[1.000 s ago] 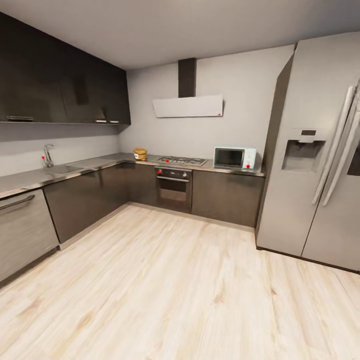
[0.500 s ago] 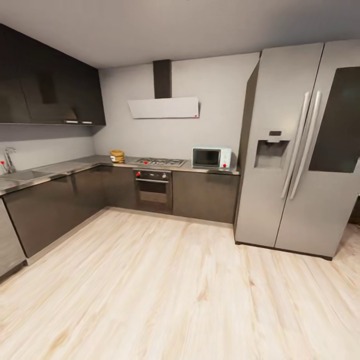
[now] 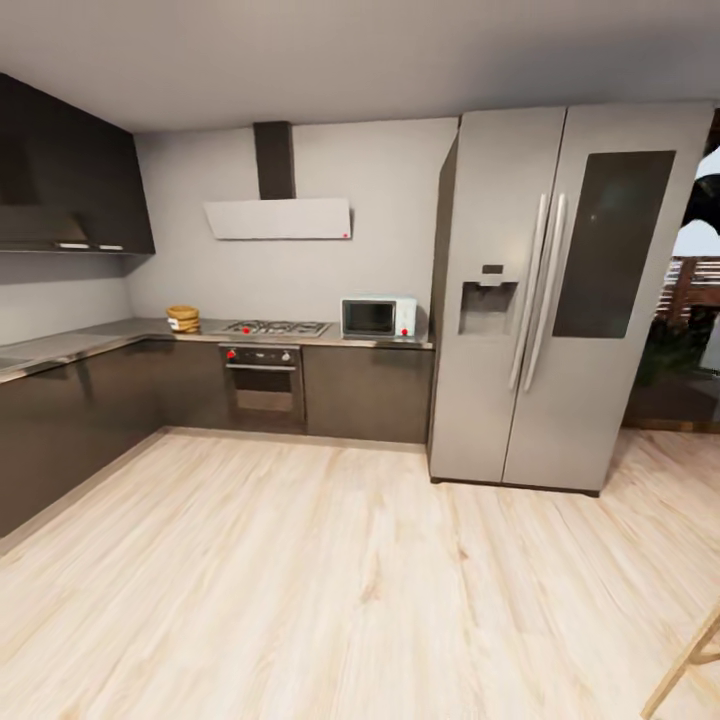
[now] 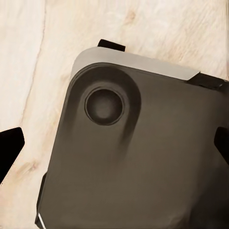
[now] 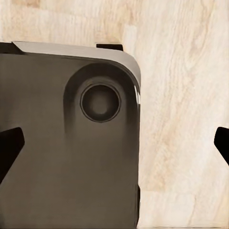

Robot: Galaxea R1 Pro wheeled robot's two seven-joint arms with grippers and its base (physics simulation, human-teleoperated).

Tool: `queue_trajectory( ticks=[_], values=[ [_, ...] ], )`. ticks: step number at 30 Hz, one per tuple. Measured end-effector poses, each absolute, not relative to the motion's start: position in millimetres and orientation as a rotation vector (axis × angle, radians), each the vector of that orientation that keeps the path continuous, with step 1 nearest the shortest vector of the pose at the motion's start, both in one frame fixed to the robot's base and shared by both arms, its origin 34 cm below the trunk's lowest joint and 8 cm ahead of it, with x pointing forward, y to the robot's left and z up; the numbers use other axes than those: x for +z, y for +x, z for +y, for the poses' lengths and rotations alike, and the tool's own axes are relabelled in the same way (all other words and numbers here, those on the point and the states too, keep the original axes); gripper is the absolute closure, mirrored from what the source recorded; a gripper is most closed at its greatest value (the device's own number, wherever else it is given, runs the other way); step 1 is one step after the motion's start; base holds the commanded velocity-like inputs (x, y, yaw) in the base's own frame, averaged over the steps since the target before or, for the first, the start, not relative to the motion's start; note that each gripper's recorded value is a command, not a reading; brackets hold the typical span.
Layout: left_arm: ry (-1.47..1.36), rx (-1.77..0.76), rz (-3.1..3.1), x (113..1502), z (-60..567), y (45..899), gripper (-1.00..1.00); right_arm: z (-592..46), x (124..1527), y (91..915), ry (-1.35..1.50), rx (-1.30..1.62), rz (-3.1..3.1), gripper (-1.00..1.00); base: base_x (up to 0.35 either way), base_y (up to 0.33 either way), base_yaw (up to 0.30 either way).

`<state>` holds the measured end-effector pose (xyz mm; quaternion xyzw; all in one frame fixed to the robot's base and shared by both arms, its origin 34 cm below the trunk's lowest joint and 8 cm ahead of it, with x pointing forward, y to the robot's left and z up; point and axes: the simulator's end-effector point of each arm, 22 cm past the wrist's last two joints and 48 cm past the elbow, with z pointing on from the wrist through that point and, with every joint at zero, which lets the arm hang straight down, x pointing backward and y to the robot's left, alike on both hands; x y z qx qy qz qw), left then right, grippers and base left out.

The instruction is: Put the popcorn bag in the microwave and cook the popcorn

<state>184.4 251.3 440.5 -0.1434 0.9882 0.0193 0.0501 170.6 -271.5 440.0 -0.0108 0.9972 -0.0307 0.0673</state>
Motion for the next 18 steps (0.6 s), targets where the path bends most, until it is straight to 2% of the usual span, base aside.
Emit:
queue_trajectory(
  ticks=[6,9,18],
  values=[
    [-0.435,0.06,3.012,440.4,251.4,183.4,-1.0,-271.3,439.9,169.6,-0.044,-0.088,3.01,-1.0,0.0,0.0,-0.289],
    [-0.435,0.06,3.013,440.3,251.5,182.8,-1.0,-270.1,439.8,169.5,-0.045,-0.085,3.01,-1.0,0.025,0.0,-0.106],
    [-0.431,0.057,3.035,439.9,251.2,176.6,-1.0,-261.7,439.8,169.9,-0.164,-0.071,3.006,-1.0,0.286,0.021,-0.008]
  ],
)
